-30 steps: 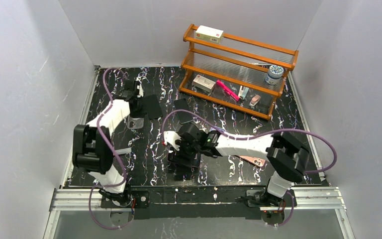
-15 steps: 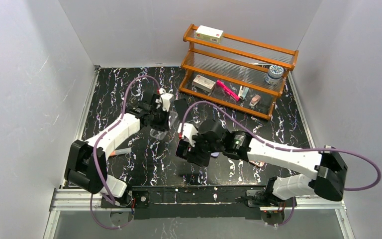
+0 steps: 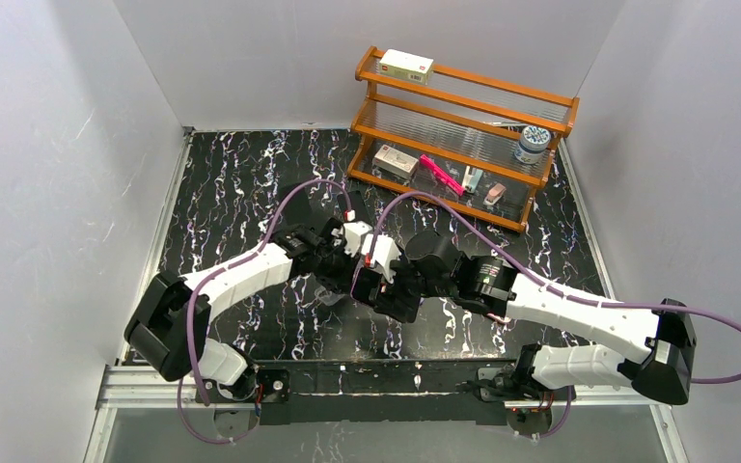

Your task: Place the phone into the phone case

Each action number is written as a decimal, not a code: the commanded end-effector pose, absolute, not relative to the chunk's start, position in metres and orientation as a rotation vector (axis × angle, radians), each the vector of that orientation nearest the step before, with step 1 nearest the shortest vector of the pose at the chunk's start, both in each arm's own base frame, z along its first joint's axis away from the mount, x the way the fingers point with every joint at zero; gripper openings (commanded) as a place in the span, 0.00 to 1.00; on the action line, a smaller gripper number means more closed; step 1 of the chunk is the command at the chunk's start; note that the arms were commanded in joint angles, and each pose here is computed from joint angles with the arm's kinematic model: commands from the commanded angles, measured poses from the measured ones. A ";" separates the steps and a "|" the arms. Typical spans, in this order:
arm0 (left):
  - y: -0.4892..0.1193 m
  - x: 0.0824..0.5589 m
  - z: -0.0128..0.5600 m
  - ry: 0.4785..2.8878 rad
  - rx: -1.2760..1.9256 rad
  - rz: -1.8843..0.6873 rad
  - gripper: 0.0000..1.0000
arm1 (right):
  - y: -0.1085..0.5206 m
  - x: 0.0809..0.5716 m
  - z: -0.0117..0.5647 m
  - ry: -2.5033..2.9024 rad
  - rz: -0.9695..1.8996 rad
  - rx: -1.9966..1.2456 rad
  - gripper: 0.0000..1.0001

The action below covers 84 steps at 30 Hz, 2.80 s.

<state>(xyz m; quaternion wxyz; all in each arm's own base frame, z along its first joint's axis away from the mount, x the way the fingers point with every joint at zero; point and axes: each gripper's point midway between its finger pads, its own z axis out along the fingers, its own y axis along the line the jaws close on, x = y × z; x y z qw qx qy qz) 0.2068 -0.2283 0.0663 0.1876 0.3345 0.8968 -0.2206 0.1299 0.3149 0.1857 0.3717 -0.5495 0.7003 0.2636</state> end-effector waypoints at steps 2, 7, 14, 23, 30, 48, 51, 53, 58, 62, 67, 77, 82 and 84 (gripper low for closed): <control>-0.223 0.212 0.072 2.534 0.846 -0.573 0.34 | 0.318 0.134 0.210 1.705 0.692 -1.379 0.52; -0.209 0.243 0.101 2.482 0.567 -0.404 0.58 | 0.320 0.133 0.204 1.698 0.690 -1.412 0.52; -0.150 0.250 0.111 2.609 -0.144 -0.198 0.56 | 0.324 0.146 0.188 1.703 0.570 -1.516 0.53; -0.139 0.201 0.063 2.759 -0.405 -0.344 0.40 | 0.337 0.142 0.199 1.657 0.643 -1.501 0.52; -0.158 0.198 0.058 2.690 -0.487 -0.555 0.40 | 0.335 0.138 0.193 1.674 0.664 -1.498 0.52; -0.159 0.184 0.008 2.851 -0.540 -0.483 0.26 | 0.337 0.126 0.187 1.678 0.754 -1.490 0.52; -0.157 0.183 0.006 2.883 -0.496 -0.452 0.16 | 0.338 0.125 0.187 1.676 0.761 -1.491 0.52; -0.154 0.186 0.007 2.904 -0.429 -0.402 0.10 | 0.338 0.125 0.188 1.672 0.761 -1.490 0.52; -0.137 0.188 0.013 2.958 -0.242 -0.241 0.00 | 0.336 0.125 0.189 1.669 0.752 -1.492 0.52; -0.132 0.190 0.024 2.964 -0.132 -0.202 0.00 | 0.333 0.125 0.188 1.667 0.745 -1.491 0.53; -0.138 0.197 0.037 2.949 0.020 -0.245 0.00 | 0.335 0.124 0.180 1.679 0.759 -1.494 0.53; -0.152 0.205 0.043 2.931 0.170 -0.338 0.08 | 0.347 0.122 0.167 1.700 0.805 -1.499 0.53; -0.166 0.218 0.065 2.854 0.147 -0.440 0.50 | 0.362 0.120 0.168 1.685 0.860 -1.503 0.52; -0.163 0.226 0.075 2.824 0.083 -0.463 0.60 | 0.369 0.121 0.169 1.656 0.880 -1.507 0.53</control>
